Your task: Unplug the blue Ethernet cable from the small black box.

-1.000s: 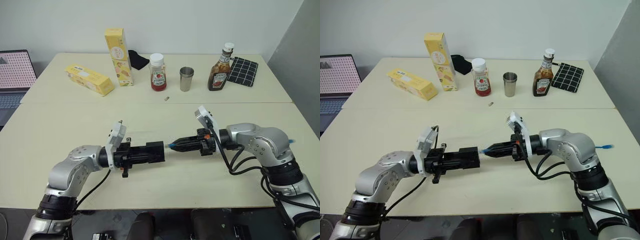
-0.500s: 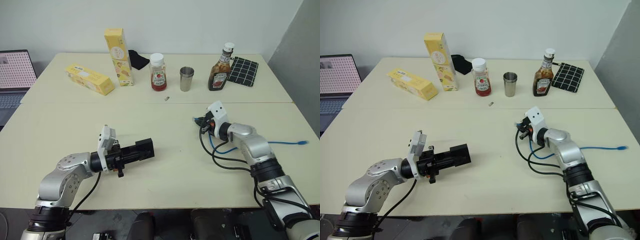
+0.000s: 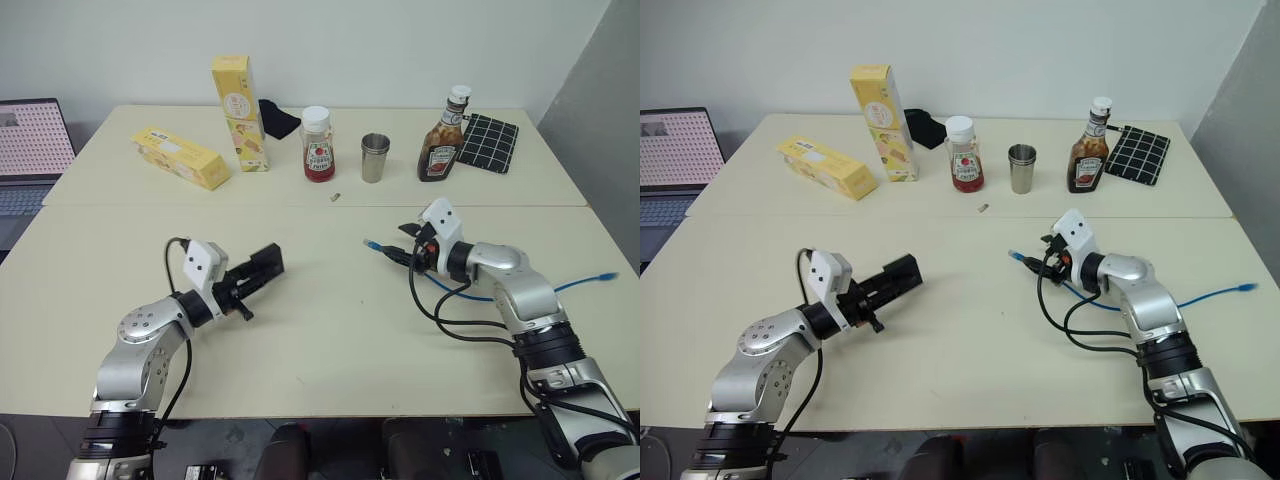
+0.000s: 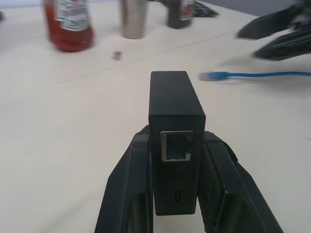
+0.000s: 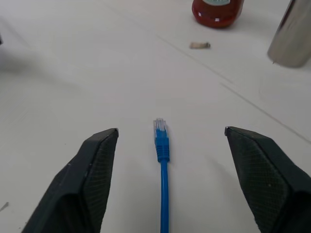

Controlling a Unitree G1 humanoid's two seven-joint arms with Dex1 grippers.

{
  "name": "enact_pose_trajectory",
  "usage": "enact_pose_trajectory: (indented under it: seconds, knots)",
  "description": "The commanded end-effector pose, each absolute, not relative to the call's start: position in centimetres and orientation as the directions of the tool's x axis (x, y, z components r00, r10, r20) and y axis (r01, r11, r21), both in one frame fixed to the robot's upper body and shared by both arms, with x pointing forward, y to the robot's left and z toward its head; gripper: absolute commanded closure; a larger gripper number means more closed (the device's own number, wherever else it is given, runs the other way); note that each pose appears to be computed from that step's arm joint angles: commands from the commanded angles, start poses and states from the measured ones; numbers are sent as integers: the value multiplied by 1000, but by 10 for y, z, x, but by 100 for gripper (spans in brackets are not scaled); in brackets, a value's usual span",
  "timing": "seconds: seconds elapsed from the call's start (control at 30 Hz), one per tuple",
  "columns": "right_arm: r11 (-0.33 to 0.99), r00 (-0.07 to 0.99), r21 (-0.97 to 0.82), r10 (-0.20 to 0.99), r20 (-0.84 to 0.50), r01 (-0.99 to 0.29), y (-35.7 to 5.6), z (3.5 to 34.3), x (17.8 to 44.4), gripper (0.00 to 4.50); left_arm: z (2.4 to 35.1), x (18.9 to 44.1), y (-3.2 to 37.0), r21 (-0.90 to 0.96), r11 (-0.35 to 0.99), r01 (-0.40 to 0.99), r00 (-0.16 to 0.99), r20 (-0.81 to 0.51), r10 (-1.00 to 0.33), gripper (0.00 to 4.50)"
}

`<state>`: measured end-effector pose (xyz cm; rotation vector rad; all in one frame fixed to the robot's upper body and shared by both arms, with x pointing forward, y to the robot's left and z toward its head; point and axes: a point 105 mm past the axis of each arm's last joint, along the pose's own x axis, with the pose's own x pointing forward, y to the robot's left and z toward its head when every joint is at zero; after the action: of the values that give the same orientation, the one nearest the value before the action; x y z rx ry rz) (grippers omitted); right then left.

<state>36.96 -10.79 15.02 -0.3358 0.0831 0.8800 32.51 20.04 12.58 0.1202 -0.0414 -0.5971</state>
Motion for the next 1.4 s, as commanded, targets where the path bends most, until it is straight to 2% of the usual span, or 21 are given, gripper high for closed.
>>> enact_pose_trajectory:
  seconds: [0.03, 0.1, 0.2, 0.4, 0.5, 0.57, 0.8, 1.0, 1.17, 1.3, 1.4]
  knots:
    - [382, 434, -303, 892, -126, -873, -60, 182, 331, 62, 146, 334, 236, 226, 919, 324, 920, 151, -362, 372]
    - [300, 351, -304, 927, -130, -904, -40, 186, 317, 62, 144, 336, 247, 236, 938, 254, 938, 175, -298, 372]
    - [225, 282, -318, 948, -147, -921, -13, 189, 308, 62, 136, 340, 271, 223, 967, 121, 964, 205, -168, 372]
    - [186, 248, -316, 954, -169, -930, 8, 187, 307, 62, 119, 348, 288, 151, 988, 23, 976, 209, -55, 372]
    - [184, 247, -313, 953, -177, -932, 11, 185, 306, 62, 108, 352, 290, 106, 994, 20, 982, 185, -39, 372]
    - [184, 248, -312, 952, -180, -932, 12, 185, 306, 59, 102, 353, 291, 95, 995, 21, 985, 169, -37, 301]
    - [187, 255, -303, 945, -203, -934, 9, 181, 304, 59, 88, 340, 290, 40, 998, 47, 990, 132, -52, 145]
    - [206, 272, -281, 937, -218, -937, 6, 176, 303, 59, 82, 311, 292, 19, 1000, 20, 998, 64, -21, 27]
    - [272, 326, -241, 918, -226, -932, -7, 169, 306, 59, 88, 278, 287, 54, 998, 44, 999, -5, -44, 27]
    - [385, 425, -201, 879, -218, -901, -39, 169, 314, 59, 100, 258, 281, 156, 978, 141, 988, -92, -127, 27]
    - [399, 440, -202, 865, -240, -894, -63, 168, 309, 59, 112, 248, 274, 148, 956, 254, 960, -160, -230, 27]
